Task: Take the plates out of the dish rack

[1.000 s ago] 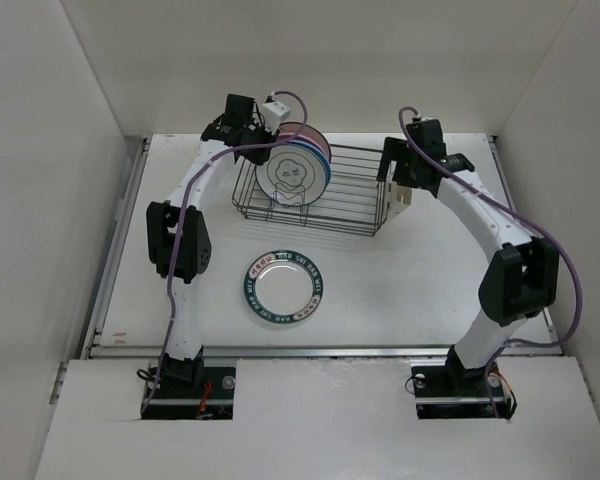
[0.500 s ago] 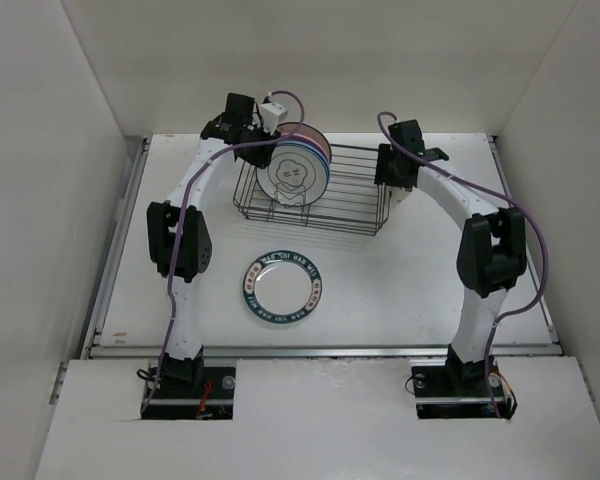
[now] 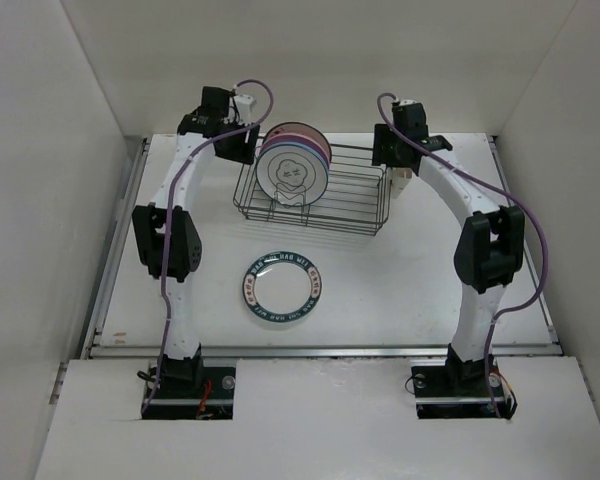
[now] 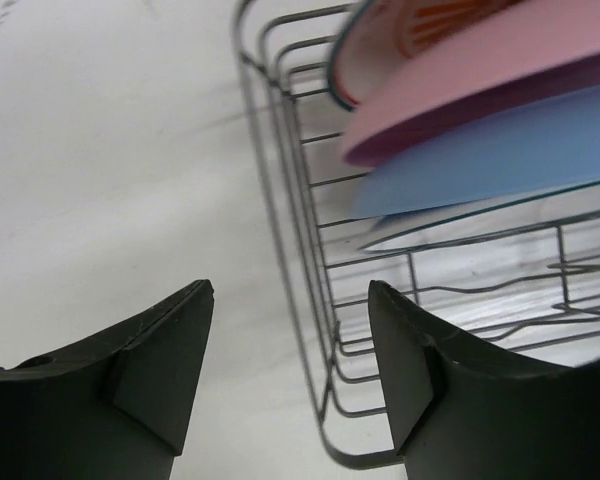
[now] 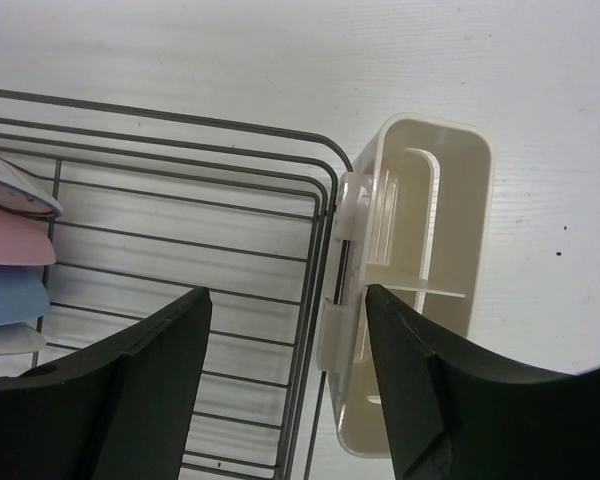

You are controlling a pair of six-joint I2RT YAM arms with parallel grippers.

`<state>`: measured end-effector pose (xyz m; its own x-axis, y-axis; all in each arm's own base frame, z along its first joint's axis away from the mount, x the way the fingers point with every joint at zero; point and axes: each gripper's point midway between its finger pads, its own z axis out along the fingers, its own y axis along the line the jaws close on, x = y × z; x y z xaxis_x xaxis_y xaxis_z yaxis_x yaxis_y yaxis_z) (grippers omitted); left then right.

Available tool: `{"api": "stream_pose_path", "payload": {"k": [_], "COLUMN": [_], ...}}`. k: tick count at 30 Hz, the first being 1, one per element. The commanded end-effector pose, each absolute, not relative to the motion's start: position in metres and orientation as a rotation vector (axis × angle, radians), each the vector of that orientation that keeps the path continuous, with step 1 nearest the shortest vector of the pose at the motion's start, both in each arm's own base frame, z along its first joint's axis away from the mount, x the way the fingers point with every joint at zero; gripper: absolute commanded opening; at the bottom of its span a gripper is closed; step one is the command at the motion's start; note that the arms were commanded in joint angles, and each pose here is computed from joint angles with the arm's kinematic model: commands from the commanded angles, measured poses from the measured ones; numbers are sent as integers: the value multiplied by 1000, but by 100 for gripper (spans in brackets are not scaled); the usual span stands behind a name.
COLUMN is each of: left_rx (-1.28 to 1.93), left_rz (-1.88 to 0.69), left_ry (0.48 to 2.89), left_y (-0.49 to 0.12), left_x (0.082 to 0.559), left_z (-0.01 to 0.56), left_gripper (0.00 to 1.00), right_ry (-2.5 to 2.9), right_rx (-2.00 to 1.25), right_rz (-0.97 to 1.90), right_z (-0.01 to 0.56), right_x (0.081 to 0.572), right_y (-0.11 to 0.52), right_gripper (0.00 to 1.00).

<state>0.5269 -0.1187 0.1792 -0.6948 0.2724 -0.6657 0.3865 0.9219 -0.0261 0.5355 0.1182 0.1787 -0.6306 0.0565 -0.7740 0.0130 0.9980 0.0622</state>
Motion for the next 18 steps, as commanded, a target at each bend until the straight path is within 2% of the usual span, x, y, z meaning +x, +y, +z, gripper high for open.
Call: {"api": "stream_pose_path", "payload": {"k": [1,6,9,14,15,16,18], "left_rx": [299,292,330,394,374,357,338], "left_rz": [-158,-82,-180,-499,-506,-511,-505], "left_ry": [2320,2439,2528,2604,2625,2638,2676], "left_y": [-89,-78,-90,-128,-128,-129,-127], "left_x": [522,519,508,487,487,487,484], "left_z": [224,180,152,132,124,119,112], "left_gripper": [60,55,52,44,41,31,18], "right_ry": [2234,2237,2228,2219,2219,2219,2229], "right_rx": [28,54,44,39,39,39,39], "right_rz": [99,111,136,149,149,149,146], "right_z": [185,185,189,195,195,195,190], "right_x": [536,528,524,523,523,523,521], "right_y": [122,121,123,125,125,125,124], "right_gripper": [69,69,69,69,69,69,69]}}
